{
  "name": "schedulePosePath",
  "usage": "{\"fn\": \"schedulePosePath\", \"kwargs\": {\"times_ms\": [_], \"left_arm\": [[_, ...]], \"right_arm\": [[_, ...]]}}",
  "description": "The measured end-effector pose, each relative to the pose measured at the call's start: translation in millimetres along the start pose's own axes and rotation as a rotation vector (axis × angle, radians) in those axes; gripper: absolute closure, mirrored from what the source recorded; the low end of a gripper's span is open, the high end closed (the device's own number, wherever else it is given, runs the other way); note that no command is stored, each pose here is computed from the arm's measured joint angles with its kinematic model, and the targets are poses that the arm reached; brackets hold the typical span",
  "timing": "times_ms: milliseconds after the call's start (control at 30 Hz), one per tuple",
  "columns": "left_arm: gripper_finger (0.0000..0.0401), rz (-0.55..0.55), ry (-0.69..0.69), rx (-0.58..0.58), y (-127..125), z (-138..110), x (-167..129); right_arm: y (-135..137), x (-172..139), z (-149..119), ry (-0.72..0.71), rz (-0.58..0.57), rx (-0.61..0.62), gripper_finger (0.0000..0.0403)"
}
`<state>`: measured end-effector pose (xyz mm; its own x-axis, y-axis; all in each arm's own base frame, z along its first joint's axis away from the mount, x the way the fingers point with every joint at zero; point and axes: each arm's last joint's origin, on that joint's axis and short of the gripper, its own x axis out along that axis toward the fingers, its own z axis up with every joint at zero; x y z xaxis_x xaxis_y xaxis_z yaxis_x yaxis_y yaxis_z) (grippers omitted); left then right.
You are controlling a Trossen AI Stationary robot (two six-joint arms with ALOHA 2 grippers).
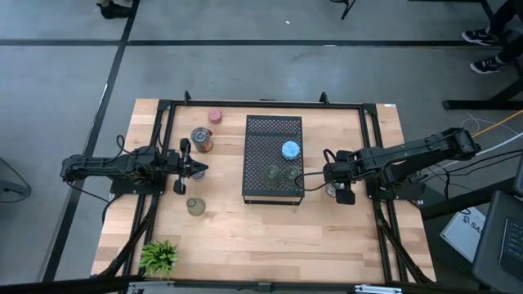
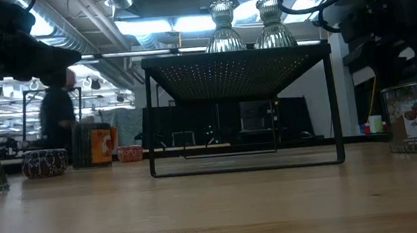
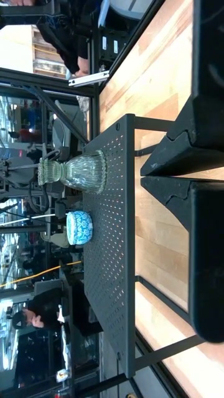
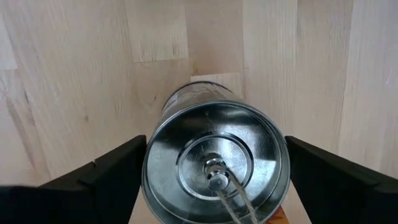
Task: Pick & Place candle stick holders
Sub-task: Put the brown scented candle on the shelf
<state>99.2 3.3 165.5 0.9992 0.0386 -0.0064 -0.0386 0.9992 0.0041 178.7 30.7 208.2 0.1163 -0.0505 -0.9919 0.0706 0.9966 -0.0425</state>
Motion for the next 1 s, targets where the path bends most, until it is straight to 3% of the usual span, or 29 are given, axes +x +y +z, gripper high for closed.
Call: {"fn": "schedulePosePath", "kwargs": {"times_ms": [633, 1000], "left_arm": [[0.0395, 0.0, 0.0, 0.0, 0, 0, 0], [0.0395, 0.0, 0.0, 0.0, 0, 0, 0]], "right_arm": [[-4, -33, -3, 0.048, -0.019, 0.068, 0.005], [-22, -76, 2, 0.03, -0.069, 0.169, 0.005]]}}
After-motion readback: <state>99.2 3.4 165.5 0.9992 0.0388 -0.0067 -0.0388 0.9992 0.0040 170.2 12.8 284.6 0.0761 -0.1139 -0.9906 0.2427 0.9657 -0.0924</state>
